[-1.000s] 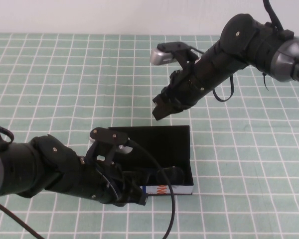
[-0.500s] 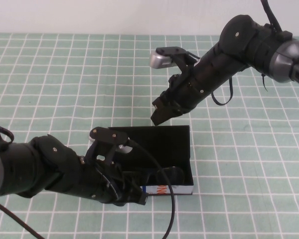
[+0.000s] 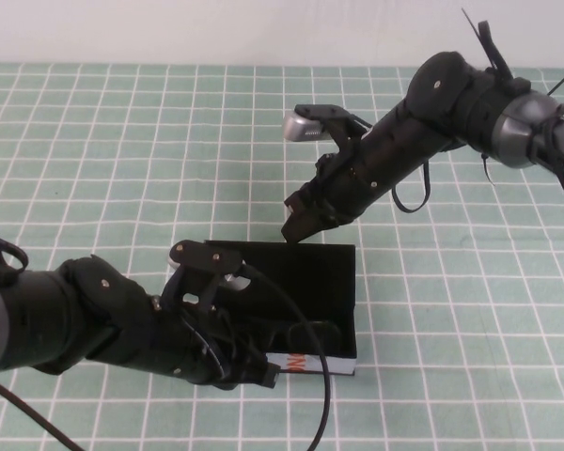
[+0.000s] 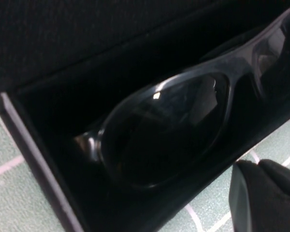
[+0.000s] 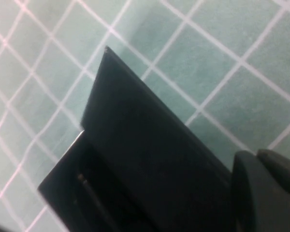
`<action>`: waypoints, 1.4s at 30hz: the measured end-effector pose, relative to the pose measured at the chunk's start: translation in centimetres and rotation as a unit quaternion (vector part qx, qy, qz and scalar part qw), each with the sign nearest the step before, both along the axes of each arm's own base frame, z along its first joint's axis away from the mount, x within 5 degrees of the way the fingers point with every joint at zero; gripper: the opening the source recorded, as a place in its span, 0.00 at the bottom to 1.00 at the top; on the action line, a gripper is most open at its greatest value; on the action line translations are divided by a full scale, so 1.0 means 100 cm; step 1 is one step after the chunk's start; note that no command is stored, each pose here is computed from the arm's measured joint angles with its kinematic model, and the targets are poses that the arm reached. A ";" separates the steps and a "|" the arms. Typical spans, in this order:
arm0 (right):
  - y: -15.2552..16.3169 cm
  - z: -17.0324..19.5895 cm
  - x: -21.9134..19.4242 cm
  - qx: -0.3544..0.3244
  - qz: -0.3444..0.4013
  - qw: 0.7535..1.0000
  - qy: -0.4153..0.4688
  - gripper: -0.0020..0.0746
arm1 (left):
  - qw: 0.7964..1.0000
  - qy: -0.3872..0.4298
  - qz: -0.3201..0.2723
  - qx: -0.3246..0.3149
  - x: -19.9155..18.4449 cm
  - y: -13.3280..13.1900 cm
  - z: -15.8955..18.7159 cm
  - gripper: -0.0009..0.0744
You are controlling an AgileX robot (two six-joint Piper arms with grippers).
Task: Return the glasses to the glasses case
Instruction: Close the glasses case
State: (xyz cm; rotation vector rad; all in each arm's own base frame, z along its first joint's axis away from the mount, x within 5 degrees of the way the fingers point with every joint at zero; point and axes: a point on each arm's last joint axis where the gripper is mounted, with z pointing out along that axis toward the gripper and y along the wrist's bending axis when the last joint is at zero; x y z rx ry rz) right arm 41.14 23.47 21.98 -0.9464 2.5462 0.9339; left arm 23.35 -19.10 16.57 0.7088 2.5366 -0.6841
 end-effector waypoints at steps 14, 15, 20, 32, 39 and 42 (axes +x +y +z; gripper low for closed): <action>0.004 0.017 0.008 0.029 -0.018 0.999 -0.042 0.01 | 1.000 -0.007 0.006 0.004 0.002 0.001 -0.001 0.01; 0.004 0.017 0.010 0.031 -0.028 0.998 -0.053 0.01 | 1.000 -0.008 0.006 0.004 0.002 0.001 -0.001 0.01; 0.004 0.019 0.017 0.038 -0.052 0.995 -0.079 0.01 | 1.000 -0.007 0.007 0.004 0.002 0.001 -0.001 0.01; 0.004 0.000 0.011 0.016 -0.017 0.999 -0.030 0.01 | 1.000 -0.009 0.009 0.005 0.003 0.001 -0.001 0.01; 0.005 -0.002 0.004 0.020 0.008 1.000 0.008 0.01 | 1.000 -0.013 0.011 0.005 0.003 0.001 -0.001 0.01; 0.007 0.004 0.000 0.035 0.021 0.999 0.017 0.01 | 1.000 -0.014 0.013 0.006 0.004 0.001 -0.001 0.01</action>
